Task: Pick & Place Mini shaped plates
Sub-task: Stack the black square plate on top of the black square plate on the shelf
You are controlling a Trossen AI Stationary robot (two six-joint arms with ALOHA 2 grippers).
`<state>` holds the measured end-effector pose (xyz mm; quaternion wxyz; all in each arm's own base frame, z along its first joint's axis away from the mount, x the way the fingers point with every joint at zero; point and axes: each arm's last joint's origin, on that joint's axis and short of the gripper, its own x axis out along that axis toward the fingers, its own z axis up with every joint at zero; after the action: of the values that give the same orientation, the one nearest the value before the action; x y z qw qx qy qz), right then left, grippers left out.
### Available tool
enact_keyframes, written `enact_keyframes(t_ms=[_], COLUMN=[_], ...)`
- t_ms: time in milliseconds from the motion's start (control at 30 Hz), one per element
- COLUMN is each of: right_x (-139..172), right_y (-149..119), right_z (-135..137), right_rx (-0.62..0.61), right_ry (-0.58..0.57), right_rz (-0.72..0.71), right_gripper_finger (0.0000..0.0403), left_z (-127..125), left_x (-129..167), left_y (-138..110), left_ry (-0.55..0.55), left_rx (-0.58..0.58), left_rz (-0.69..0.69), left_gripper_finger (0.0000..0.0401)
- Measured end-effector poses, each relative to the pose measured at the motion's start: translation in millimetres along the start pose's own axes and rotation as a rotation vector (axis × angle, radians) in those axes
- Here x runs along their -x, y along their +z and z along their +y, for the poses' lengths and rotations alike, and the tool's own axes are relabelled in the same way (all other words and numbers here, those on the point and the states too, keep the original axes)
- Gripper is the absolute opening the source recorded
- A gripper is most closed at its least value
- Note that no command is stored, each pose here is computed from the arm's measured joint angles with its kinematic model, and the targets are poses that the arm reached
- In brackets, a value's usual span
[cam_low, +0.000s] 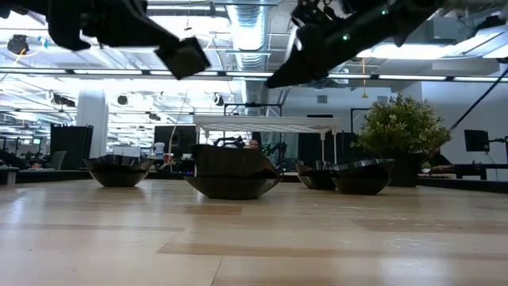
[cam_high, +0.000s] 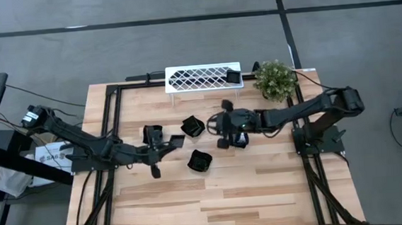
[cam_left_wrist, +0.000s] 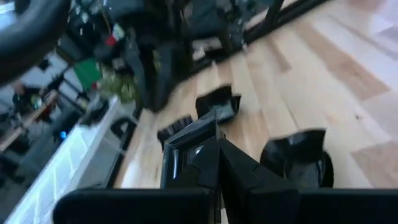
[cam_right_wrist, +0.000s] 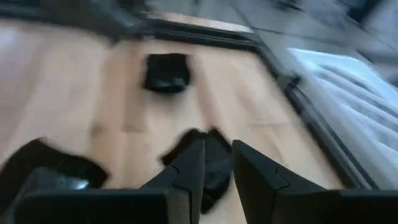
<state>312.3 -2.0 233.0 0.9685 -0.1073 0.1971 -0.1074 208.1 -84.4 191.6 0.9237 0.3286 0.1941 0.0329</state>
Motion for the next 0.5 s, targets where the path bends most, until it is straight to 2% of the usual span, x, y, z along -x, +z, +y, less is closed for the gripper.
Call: enact_keyframes(t_ms=[100,333,433,500], right_x=[-13,-17,-17,-19], right_y=[-3,5,9,13], right_z=[11,11,8,4], right_rx=[0.031,0.019,-0.051,-0.168], right_ry=[0.048,0.018,0.006,0.001], right_rz=[-0.057,-0.159,-0.208,-0.248], right_gripper_finger=[0.0077,0.0077,0.0077,0.0077], left_z=[-4,-26,-34,-37], left_x=[-4,-28,-39,-44], left_y=[-1,-25,-37,-42], left_ry=[-0.025,-0.069,-0.076,-0.051], left_rx=[-0.034,-0.133,-0.210,-0.241], left_rz=[-0.001,0.151,0.222,0.257], left_gripper_finger=[0.0005,0.0004,0.0004,0.0004])
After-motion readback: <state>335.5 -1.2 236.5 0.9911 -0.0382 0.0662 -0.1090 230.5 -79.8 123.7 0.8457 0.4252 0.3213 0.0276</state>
